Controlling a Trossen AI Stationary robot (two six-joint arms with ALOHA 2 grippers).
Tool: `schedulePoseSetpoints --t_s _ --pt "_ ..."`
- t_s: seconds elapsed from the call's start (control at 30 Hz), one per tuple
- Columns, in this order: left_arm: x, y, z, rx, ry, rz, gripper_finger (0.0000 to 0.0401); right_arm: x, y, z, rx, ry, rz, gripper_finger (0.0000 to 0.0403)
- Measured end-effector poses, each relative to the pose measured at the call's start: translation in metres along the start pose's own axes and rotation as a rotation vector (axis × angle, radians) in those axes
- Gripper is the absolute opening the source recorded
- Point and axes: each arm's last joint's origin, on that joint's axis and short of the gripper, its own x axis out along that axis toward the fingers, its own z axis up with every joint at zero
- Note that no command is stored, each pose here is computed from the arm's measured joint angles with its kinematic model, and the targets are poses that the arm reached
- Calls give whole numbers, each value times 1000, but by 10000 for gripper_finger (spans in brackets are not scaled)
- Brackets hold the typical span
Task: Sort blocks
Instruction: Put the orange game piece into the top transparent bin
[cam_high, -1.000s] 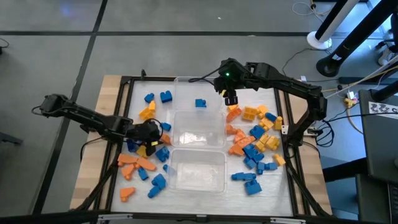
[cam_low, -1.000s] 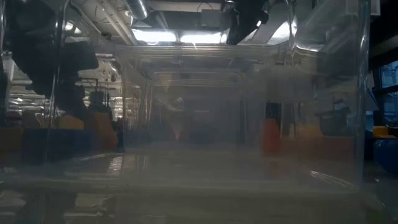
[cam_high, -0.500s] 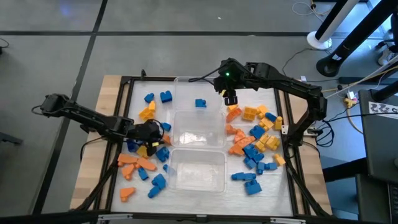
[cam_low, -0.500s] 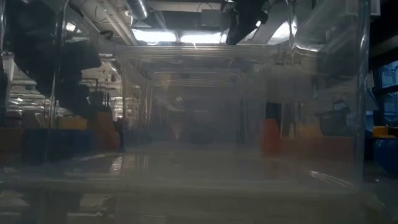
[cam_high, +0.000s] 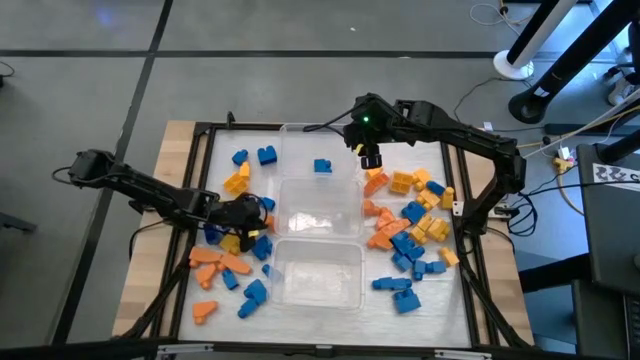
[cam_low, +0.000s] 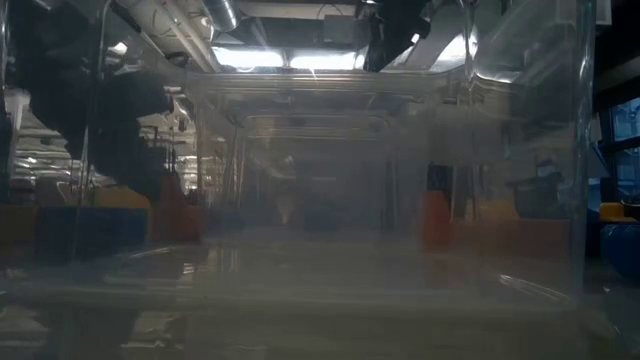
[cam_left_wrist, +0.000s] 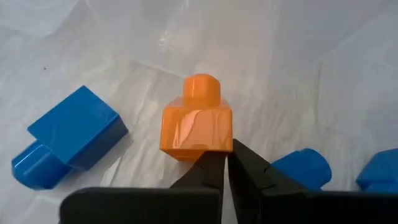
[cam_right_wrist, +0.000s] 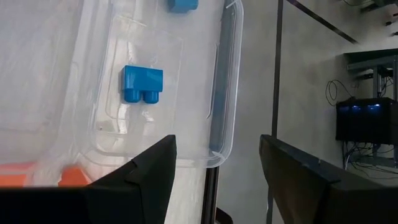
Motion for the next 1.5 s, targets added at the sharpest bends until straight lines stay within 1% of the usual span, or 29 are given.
schedulePoseSetpoints --t_s 0.2,0.37,0.47,0.6,0.7,0.8,0.87,0.97,1.1,1.17,1.27,1.37,1.5 --pt "-2 0 2 -8 -18 -8 2 0 0 0 0 1 0 232" --pt "-9 0 4 -19 -51 -25 1 0 0 0 0 2 0 232" --pt "-20 2 6 -47 -24 -13 1 0 0 0 0 3 0 232" --pt "-41 6 6 -83 73 28 1 0 0 0 -1 5 1 232" --pt "-61 8 12 -88 84 34 0 0 1 -2 -6 20 11 232" --pt "-82 8 23 -97 32 6 0 -3 5 -8 -22 70 49 232" --pt "-95 6 32 -107 -27 -26 0 -6 8 -13 -22 107 80 232" --pt "-112 5 45 -119 -131 -65 0 -14 12 -21 28 169 120 232" --pt "-126 1 62 -97 -289 -74 0 -19 17 -31 92 267 173 232" --pt "-127 -1 70 -78 -369 -74 0 -21 20 -36 107 325 198 232" --pt "-124 -5 80 -43 -443 -62 0 -16 25 -41 95 384 196 232" --pt "-114 -12 89 -5 -476 -50 0 -5 29 -47 84 433 215 232" --pt "-92 -22 100 39 -479 -38 0 10 35 -60 92 495 269 232"
